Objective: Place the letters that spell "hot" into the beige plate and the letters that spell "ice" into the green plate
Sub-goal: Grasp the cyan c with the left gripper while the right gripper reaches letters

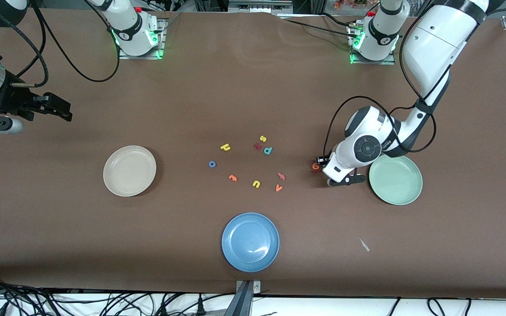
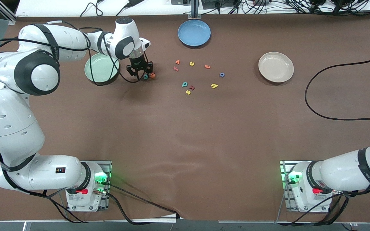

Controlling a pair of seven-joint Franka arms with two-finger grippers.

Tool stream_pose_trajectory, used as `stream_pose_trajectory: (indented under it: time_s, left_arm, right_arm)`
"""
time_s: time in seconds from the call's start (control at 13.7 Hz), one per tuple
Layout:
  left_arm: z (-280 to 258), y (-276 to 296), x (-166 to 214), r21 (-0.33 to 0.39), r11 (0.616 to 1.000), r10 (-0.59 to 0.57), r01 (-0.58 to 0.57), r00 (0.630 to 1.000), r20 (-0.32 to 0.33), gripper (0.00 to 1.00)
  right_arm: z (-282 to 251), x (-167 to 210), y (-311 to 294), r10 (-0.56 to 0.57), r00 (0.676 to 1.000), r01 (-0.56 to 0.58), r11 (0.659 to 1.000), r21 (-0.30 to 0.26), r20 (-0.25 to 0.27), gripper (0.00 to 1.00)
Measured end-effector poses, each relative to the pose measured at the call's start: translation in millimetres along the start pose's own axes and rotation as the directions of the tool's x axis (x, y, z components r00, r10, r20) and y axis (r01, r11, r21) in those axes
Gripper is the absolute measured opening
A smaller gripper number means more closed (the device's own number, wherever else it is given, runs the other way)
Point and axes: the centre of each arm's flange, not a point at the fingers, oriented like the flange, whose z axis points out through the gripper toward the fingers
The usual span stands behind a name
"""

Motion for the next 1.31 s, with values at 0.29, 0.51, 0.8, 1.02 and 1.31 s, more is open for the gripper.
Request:
stream_pose_trajectory:
  time_s: [0.29,0.51,0.8,1.02,1.31]
  left_arm:
    - [1.9,2.3,-1.8,-0.005,1.0,-0.002,0.002,1.0,-0.006,0.58]
    - [2.0,2.2,-1.8,-0.003,1.0,-0.001,0.001,1.0,-0.007,0.56]
    - [2.5,2.3,-0.9,-0.003,1.0,0.004,-0.004,1.0,-0.018,0.41]
    - [1.8,2.0,0.5,-0.008,1.0,0.002,-0.002,1.0,-0.026,0.42]
    - [2.5,-0.1,2.1,-0.007,1.0,-0.001,0.001,1.0,-0.029,0.42]
  right_arm:
    - [19.2,8.6,-13.9,-0.023,0.999,0.022,1.0,0.016,0.031,1.0]
    - [30.6,14.3,-28.1,-0.049,0.998,0.048,0.998,0.046,0.04,1.0]
    - [49.1,28.8,-60.6,-0.073,0.997,0.07,0.987,0.145,0.014,0.99]
    - [81.9,38.3,-119.2,-0.068,0.998,0.065,0.985,0.159,0.012,0.99]
    - [128.6,36.8,-184.3,-0.066,0.997,0.062,0.993,0.102,0.038,0.99]
